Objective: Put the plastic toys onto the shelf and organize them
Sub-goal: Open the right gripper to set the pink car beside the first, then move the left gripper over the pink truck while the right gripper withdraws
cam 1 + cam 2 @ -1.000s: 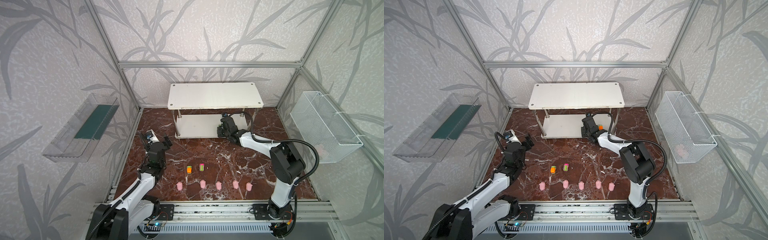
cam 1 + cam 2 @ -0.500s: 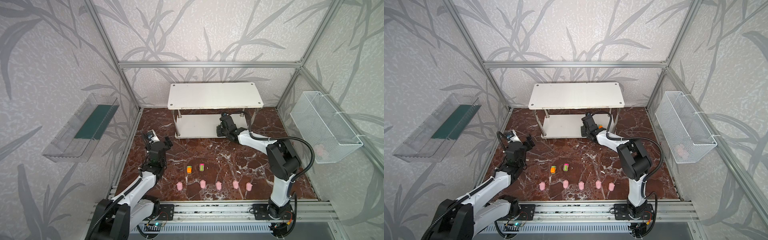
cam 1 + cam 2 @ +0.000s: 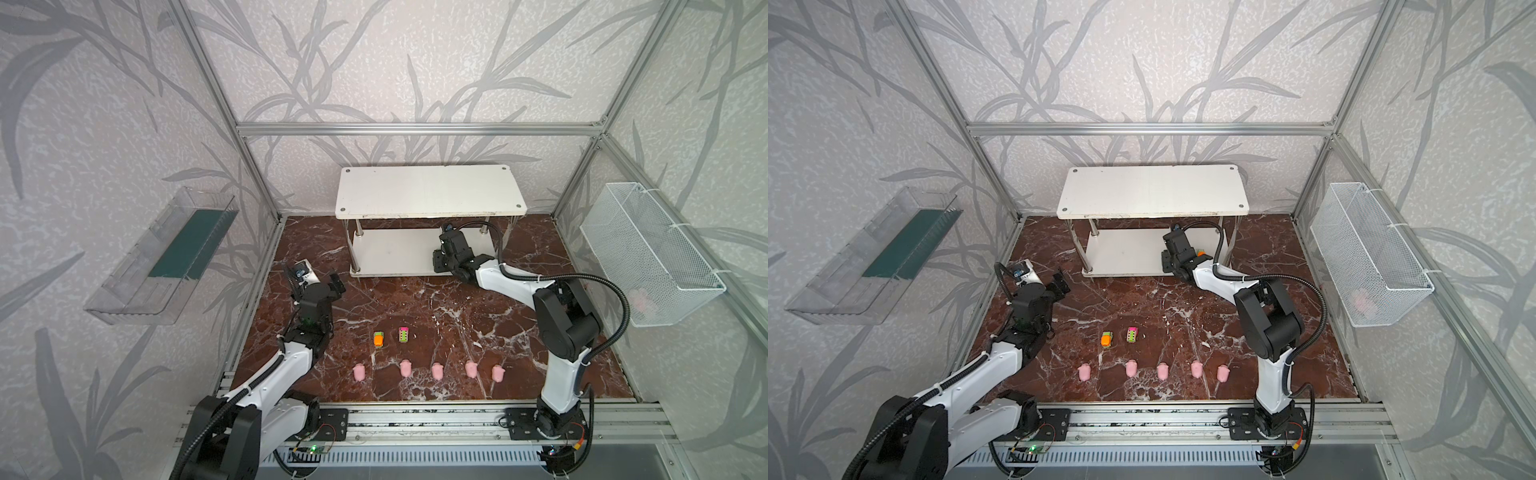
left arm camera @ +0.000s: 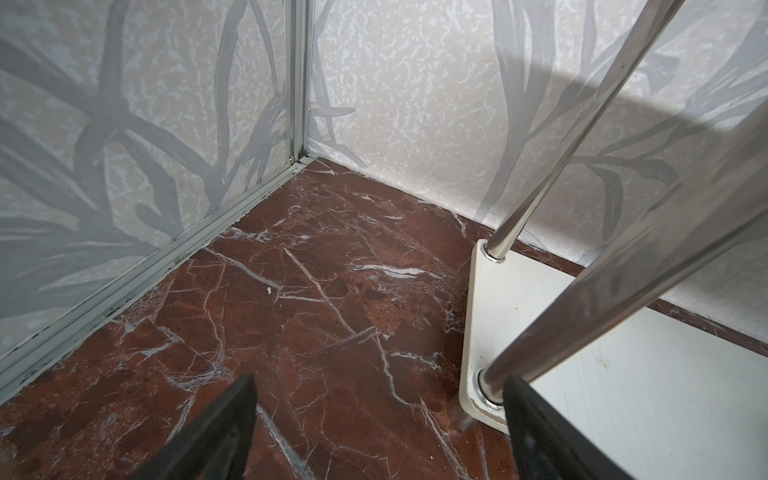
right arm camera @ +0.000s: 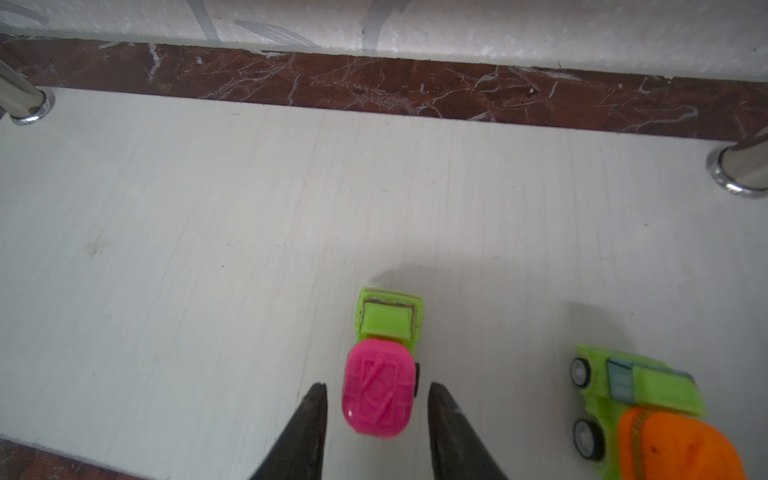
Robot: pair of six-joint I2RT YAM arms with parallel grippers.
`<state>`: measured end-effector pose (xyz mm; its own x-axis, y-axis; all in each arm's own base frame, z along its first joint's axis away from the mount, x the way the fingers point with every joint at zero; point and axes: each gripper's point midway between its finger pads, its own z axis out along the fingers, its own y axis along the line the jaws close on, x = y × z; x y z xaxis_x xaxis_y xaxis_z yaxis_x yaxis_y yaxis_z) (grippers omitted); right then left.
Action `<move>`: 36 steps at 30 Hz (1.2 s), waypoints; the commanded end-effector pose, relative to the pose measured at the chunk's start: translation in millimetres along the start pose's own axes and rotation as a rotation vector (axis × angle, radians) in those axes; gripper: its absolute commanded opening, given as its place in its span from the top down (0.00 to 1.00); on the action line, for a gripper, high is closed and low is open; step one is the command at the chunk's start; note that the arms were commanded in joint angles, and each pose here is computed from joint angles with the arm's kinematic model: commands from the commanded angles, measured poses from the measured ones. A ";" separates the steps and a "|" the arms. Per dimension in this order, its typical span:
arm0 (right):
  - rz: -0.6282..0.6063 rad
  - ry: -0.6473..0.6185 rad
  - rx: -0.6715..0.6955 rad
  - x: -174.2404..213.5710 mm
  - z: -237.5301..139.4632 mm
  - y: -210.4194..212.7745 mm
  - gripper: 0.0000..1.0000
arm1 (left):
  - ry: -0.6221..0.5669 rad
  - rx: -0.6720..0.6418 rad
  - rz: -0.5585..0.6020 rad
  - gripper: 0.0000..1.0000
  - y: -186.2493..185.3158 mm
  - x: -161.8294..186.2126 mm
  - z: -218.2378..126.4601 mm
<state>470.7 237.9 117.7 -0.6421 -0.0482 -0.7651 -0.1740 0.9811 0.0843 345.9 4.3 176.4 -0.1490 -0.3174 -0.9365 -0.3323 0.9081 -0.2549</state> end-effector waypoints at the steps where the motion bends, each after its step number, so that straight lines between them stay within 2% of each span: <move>1: 0.012 -0.085 -0.023 -28.9 -28.0 -0.1 0.56 | -0.019 0.000 -0.008 0.10 -2.8 -7.8 0.4; 6: 0.027 -0.142 -0.058 -37.7 -55.0 -1.2 0.52 | -0.006 0.027 -0.027 0.10 -9.5 -8.6 -3.6; 9: 0.040 -0.186 -0.128 -40.7 -80.4 4.6 0.50 | 0.007 0.057 -0.013 0.10 -21.3 -4.4 -9.5; 15: 0.022 -0.227 -0.150 -19.2 -122.1 0.6 0.49 | 0.087 0.116 0.035 0.10 -51.7 21.3 -29.0; 19: 0.007 -0.236 -0.139 4.1 -147.9 -8.8 0.49 | 0.203 0.179 0.043 0.10 -73.8 47.7 -49.2; 22: 0.043 -0.233 -0.142 22.5 -162.7 -17.9 0.48 | 0.272 0.223 0.069 0.10 -87.4 66.0 -67.2; 27: 0.067 -0.219 -0.128 49.4 -176.7 -31.2 0.48 | 0.395 0.269 0.148 0.13 -100.7 88.1 -94.3; 36: 0.122 -0.161 -0.120 85.0 -172.3 -41.5 0.48 | 0.612 0.388 0.252 0.15 -128.1 129.7 -142.1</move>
<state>298.4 163.1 162.8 -0.5271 0.0778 -0.8462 -0.2193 0.9496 0.2239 253.3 -187.0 139.5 -0.6254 -0.1178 -0.7714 0.1159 0.9635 -0.2411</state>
